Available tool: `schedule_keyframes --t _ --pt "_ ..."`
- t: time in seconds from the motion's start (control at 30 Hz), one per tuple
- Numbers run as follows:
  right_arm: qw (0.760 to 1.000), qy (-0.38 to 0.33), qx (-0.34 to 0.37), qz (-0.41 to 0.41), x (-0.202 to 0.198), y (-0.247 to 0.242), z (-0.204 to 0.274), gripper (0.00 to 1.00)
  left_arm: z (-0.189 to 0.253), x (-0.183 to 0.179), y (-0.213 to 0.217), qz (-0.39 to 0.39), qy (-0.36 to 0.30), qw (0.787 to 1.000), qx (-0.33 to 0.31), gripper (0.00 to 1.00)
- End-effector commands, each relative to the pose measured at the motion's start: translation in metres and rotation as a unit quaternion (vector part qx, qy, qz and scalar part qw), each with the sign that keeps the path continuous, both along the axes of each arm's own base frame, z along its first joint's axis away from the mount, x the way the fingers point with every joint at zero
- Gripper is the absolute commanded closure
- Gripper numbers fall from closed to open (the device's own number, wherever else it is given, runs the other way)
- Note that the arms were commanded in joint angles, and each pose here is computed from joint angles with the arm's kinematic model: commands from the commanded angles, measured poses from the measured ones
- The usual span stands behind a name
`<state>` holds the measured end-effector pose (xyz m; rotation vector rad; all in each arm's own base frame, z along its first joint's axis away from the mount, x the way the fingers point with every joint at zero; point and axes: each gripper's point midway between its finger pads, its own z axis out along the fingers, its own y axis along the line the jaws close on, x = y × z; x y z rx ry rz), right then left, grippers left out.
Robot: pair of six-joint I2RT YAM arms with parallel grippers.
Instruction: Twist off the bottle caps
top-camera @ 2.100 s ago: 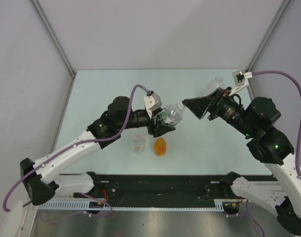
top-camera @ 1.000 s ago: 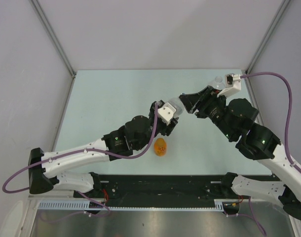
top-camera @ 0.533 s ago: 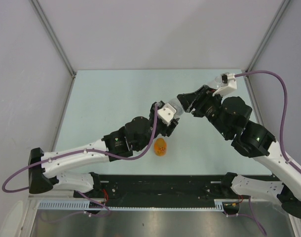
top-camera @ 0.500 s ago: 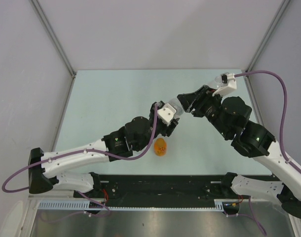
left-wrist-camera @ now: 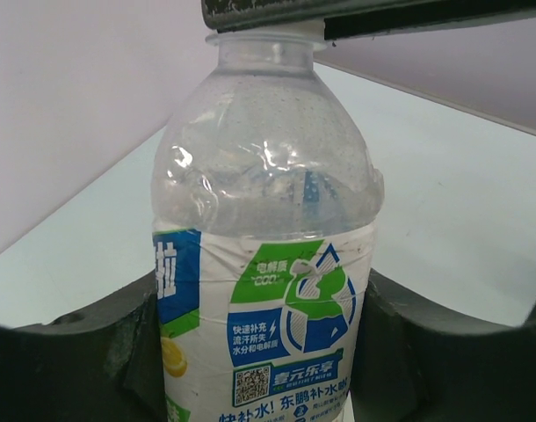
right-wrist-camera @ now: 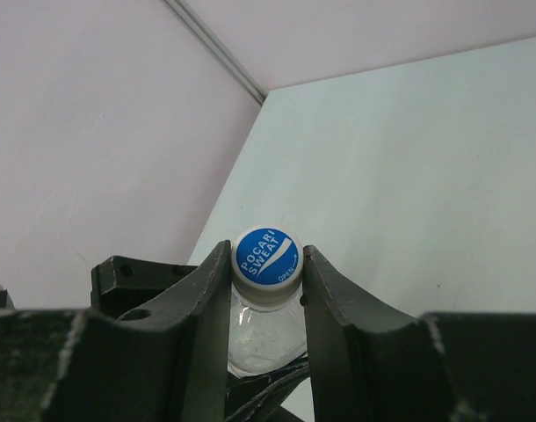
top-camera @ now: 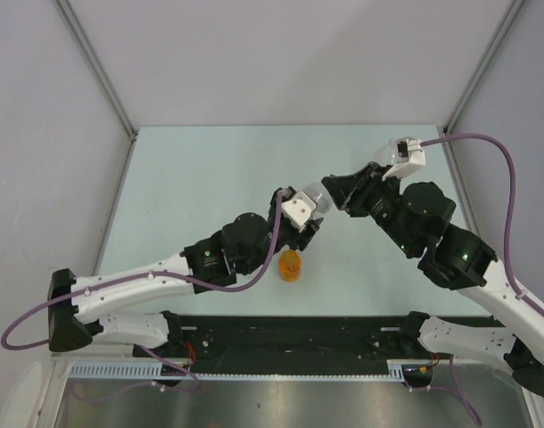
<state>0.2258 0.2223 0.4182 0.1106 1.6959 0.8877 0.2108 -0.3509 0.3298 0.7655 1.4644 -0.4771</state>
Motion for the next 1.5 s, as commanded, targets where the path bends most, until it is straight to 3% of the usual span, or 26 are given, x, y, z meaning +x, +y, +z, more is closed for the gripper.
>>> schedule_keyframes --t 0.0,0.07,0.2,0.3,0.33,0.5,0.77,0.83,1.1,1.3,1.47 --pt "0.996 -0.085 -0.015 0.03 -0.012 -0.007 0.027 1.0 0.044 -0.05 -0.01 -0.154 -0.023 0.986 -0.06 1.0" --pt "0.99 -0.117 -0.026 0.067 -0.022 -0.001 0.034 1.0 0.051 -0.081 -0.017 -0.254 -0.011 0.965 -0.062 1.0" --pt "0.971 -0.18 -0.038 0.15 -0.051 0.007 0.048 1.0 0.063 -0.109 -0.008 -0.361 0.035 0.928 -0.085 1.0" --pt "0.945 -0.227 -0.047 0.231 -0.079 0.018 0.052 1.0 0.073 -0.122 -0.002 -0.413 0.058 0.904 -0.096 1.0" --pt "0.932 -0.241 -0.047 0.268 -0.093 0.023 0.053 1.0 0.077 -0.136 0.002 -0.451 0.06 0.886 -0.093 1.0" --pt "0.895 -0.27 -0.055 0.35 -0.122 0.032 0.049 1.0 0.086 -0.146 0.013 -0.51 0.083 0.851 -0.092 1.0" --pt "0.819 -0.31 -0.062 0.478 -0.166 0.035 0.039 1.0 0.088 -0.173 0.022 -0.619 0.121 0.771 -0.09 1.0" --pt "0.795 -0.317 -0.057 0.514 -0.178 0.034 0.037 1.0 0.09 -0.175 0.022 -0.63 0.118 0.762 -0.093 1.0" --pt "0.739 -0.333 -0.054 0.583 -0.198 0.026 0.03 1.0 0.092 -0.183 0.023 -0.665 0.142 0.727 -0.093 1.0" --pt "0.708 -0.326 -0.052 0.624 -0.202 0.026 0.021 1.0 0.093 -0.187 0.025 -0.681 0.14 0.712 -0.097 1.0" --pt "0.698 -0.318 -0.051 0.64 -0.199 0.028 0.016 1.0 0.088 -0.188 0.023 -0.686 0.149 0.706 -0.092 1.0"
